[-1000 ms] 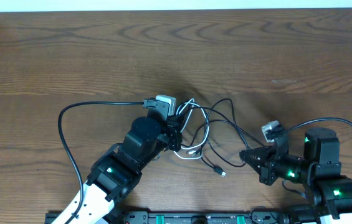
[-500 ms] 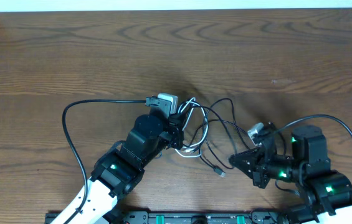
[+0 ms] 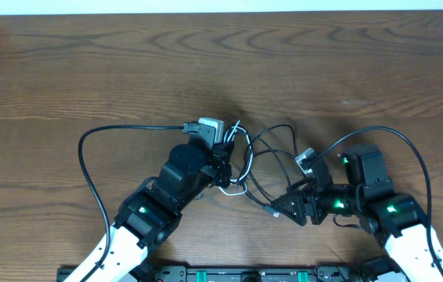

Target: Untangle cables

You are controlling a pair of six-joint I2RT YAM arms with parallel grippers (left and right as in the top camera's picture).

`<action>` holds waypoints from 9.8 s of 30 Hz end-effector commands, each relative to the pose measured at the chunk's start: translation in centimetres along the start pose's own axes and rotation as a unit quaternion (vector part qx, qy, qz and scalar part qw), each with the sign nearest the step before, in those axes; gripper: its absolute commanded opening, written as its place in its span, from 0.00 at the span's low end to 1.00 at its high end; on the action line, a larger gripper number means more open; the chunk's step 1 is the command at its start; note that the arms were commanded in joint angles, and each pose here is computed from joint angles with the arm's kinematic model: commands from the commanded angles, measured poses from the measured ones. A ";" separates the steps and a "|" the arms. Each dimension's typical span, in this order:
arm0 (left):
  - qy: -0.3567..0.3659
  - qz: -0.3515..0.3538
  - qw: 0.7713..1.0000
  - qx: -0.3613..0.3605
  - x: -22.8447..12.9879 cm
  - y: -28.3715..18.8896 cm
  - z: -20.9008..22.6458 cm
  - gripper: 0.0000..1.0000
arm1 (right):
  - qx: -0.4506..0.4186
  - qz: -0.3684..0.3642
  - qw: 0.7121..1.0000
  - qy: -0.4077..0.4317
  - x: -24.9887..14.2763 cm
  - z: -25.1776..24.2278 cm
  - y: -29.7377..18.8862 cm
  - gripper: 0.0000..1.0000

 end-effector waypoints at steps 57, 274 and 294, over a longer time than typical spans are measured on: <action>0.014 0.013 0.973 -0.232 1.3 -2.0 -7.7 0.08 | -0.102 -0.057 0.978 0.170 4.0 -5.2 5.3 0.56; 0.215 0.048 0.968 -0.120 -1.8 -1.8 -3.1 0.76 | 0.008 -0.202 0.969 -0.145 7.5 2.3 -4.9 0.01; 0.230 0.025 0.970 -0.069 -0.9 -1.5 -1.9 0.76 | 0.093 -0.195 0.961 -0.170 7.0 4.7 -5.1 0.01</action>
Point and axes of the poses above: each gripper's point midway between its finger pads, its own y axis out along the fingers, its own z axis along the line the jaws close on, x = y × z, the point moved 3 cm from there along -y, back along the fingers, and after that the axes turned 11 degrees about -y, right-handed, at the moved point
